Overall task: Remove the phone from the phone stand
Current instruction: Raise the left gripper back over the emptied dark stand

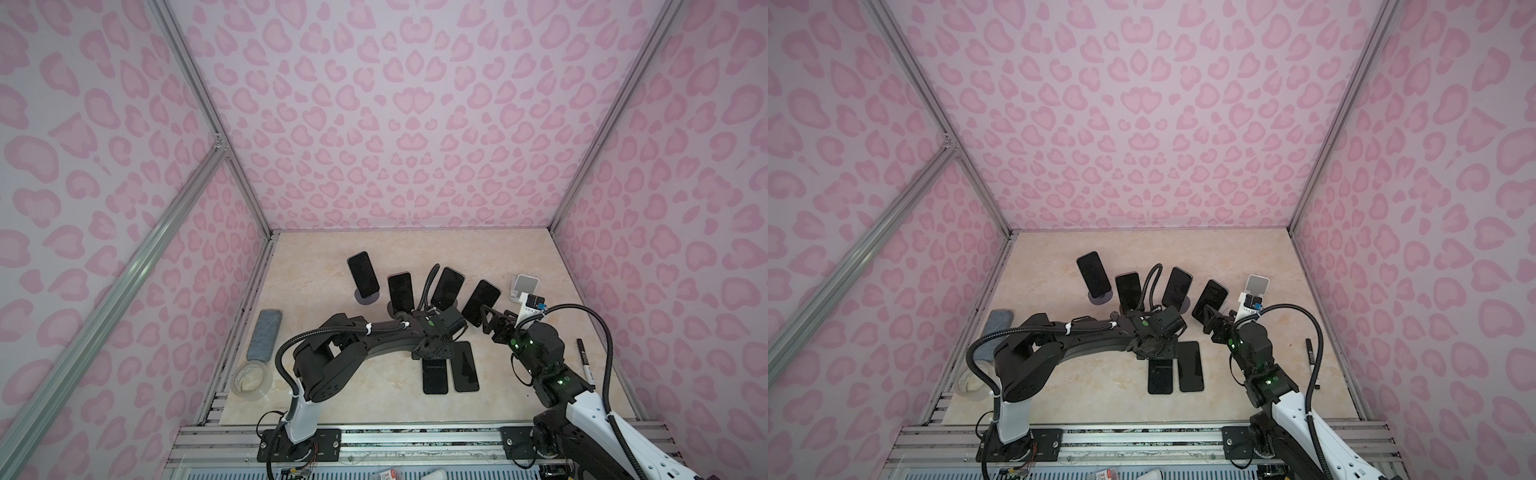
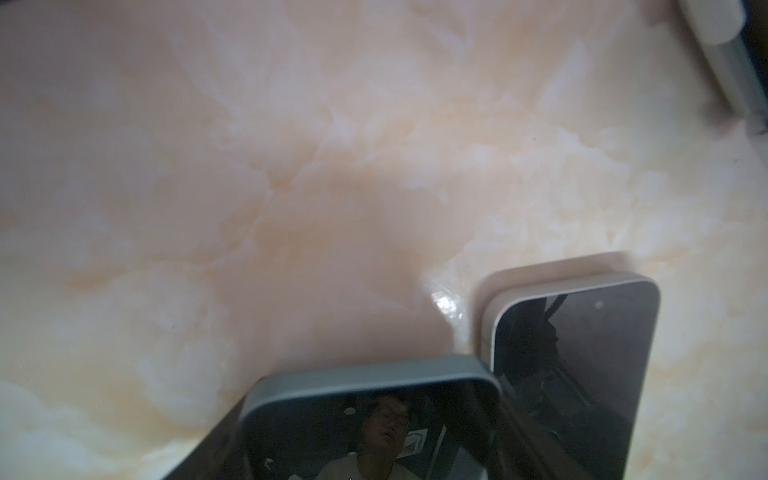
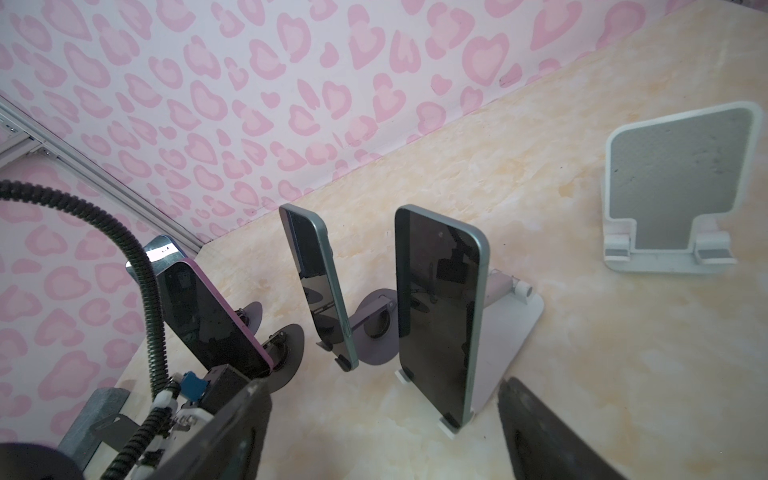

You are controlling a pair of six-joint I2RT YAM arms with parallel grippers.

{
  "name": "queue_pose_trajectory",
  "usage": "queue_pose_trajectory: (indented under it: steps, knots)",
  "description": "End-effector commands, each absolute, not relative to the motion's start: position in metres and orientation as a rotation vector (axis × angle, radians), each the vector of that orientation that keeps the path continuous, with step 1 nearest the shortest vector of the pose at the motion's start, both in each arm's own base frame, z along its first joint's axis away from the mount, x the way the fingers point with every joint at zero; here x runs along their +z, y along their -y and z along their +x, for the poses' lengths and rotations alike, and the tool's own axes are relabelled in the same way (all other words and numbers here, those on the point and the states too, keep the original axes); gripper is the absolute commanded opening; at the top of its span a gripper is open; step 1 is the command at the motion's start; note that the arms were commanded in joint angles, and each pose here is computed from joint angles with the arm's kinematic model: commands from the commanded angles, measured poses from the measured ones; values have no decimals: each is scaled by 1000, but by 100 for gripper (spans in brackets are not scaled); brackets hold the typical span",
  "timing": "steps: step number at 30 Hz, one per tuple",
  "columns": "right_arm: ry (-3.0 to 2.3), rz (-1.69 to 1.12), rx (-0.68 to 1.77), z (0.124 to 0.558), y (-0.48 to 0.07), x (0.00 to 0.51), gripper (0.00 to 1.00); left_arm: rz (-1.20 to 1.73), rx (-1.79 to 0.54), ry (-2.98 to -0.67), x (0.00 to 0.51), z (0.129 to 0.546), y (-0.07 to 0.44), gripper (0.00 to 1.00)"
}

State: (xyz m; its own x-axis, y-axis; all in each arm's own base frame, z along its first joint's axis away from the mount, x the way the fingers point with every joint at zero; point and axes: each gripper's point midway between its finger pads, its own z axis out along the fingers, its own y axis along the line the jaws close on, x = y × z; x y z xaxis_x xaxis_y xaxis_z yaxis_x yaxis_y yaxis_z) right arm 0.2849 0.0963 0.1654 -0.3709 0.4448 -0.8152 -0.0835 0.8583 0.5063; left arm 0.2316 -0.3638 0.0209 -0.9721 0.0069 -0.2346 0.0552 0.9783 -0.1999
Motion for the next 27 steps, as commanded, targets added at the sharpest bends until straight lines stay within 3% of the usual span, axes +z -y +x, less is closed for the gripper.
queue_pose_trajectory:
  steps: [1,27]
  knots:
    - [-1864,262,575,286,-98,169,88,18,-329,-2934,11,225,368,69]
    - [-1880,255,560,287,-98,169,89,2,-333,-2942,12,224,367,82]
